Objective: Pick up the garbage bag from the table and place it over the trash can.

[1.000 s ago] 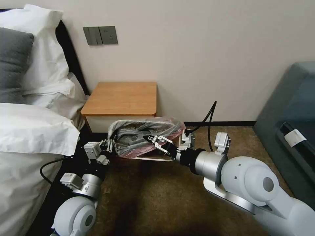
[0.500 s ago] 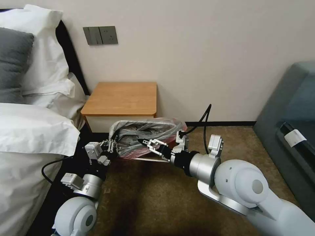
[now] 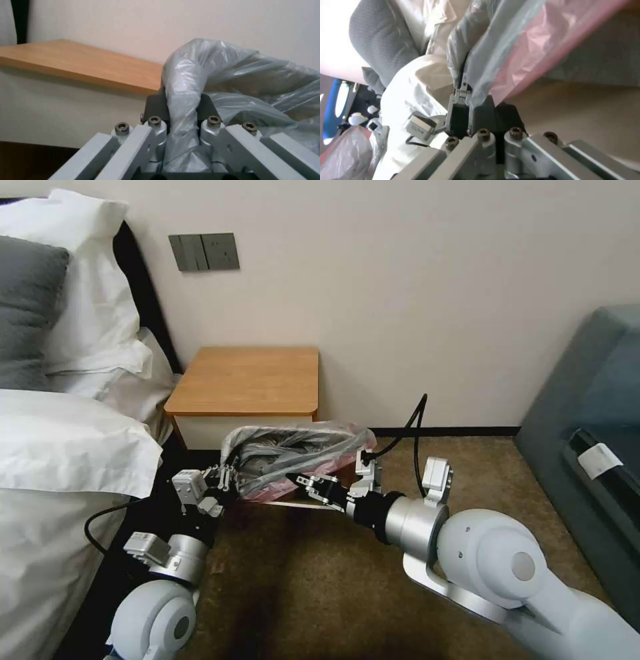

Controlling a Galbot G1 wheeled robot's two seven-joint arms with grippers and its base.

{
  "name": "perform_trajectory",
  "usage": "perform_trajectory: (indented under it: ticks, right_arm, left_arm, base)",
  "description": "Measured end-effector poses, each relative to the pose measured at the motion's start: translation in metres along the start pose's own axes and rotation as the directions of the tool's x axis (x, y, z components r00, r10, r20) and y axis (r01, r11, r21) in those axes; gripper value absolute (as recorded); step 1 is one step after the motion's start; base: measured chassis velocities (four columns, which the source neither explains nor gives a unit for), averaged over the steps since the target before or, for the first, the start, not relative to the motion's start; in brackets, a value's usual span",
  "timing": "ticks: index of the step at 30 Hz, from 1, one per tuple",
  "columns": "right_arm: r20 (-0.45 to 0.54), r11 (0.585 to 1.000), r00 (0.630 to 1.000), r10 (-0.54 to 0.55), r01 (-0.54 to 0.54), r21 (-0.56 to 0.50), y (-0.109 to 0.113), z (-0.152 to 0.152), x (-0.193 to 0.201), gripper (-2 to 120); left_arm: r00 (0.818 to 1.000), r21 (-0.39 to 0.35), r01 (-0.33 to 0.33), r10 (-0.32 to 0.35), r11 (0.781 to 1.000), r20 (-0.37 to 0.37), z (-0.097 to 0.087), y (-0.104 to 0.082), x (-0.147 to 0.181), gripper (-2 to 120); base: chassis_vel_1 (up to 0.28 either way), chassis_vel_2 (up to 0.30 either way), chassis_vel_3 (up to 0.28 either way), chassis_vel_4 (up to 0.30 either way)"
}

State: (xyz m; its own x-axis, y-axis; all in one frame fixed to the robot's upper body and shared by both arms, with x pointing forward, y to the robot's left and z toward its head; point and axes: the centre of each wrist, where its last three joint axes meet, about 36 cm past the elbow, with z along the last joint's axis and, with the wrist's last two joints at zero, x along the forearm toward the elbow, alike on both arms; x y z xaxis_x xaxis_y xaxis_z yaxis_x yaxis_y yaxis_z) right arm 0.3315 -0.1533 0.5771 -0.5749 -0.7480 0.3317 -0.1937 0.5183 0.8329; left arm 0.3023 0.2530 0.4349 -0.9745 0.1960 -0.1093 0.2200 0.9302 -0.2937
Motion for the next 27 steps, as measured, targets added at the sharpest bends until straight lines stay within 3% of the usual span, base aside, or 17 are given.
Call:
perform_trajectory:
  ticks: [24, 27]
  right_arm:
    - [-0.003, 0.999, 0.999, 0.047, -0.047, -0.018, 0.002, 0.011, 0.011, 0]
    - [0.003, 0.998, 0.998, 0.067, -0.067, -0.016, 0.004, 0.009, 0.017, 10]
  left_arm:
    - [1.000, 0.000, 0.000, 0.000, 1.000, -0.006, 0.007, 0.003, -0.005, 8]
    - [1.000, -0.003, 0.001, -0.001, 1.000, -0.002, 0.005, 0.003, -0.005, 8]
  base:
    - [0.000, 0.000, 0.000, 0.000]
    - [0.000, 0.000, 0.000, 0.000]
